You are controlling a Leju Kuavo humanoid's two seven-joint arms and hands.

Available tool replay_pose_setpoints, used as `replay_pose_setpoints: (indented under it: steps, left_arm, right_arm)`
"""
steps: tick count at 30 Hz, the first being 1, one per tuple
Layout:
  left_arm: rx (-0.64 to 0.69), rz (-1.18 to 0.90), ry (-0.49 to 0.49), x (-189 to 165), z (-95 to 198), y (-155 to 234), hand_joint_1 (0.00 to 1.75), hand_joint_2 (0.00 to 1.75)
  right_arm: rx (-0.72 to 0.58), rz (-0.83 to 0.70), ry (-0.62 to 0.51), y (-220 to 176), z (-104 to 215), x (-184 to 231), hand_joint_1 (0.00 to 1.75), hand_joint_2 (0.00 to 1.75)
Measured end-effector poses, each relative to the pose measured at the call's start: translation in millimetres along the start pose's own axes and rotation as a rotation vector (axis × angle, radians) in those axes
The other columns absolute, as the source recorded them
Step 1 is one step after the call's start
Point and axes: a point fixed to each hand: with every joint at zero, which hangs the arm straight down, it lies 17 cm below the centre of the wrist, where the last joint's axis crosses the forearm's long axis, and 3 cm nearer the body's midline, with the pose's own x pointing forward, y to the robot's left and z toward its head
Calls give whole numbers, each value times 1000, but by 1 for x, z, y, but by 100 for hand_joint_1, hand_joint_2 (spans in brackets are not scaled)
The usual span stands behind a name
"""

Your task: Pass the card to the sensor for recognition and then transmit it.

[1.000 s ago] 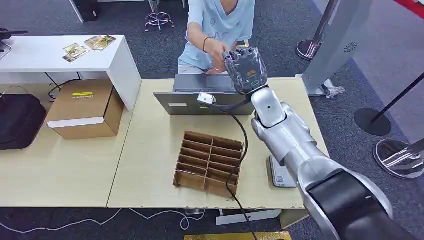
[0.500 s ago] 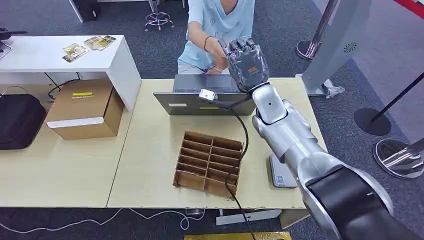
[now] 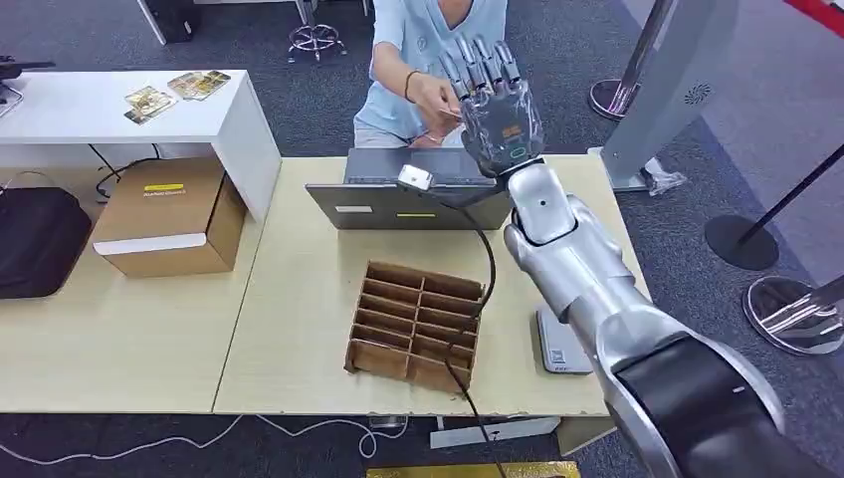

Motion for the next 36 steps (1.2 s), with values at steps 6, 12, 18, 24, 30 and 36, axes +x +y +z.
replay_pose_setpoints:
  steps: [6,12,18,24,30,36]
  left_arm:
    - [11,38,16,-6,0,2,0,175]
    - [20,80,30,-14,0,3,0,175]
    - [22,109,33,-16,0,3,0,175]
    - [24,153,48,-20,1,3,0,175]
    - [27,233,65,-22,1,3,0,175]
    - [35,321,83,-28,1,5,0,175]
  right_arm:
    - [-101,-29,35,-33,-8,-17,0,175]
    - [-217,-41,50,-72,-8,-32,0,175]
    - [-286,-51,82,-93,7,-39,0,175]
    - [-334,-54,123,-107,41,-47,0,175]
    - [-262,-295,37,-81,91,-18,0,175]
    - [1,-781,94,-33,155,-11,0,175]
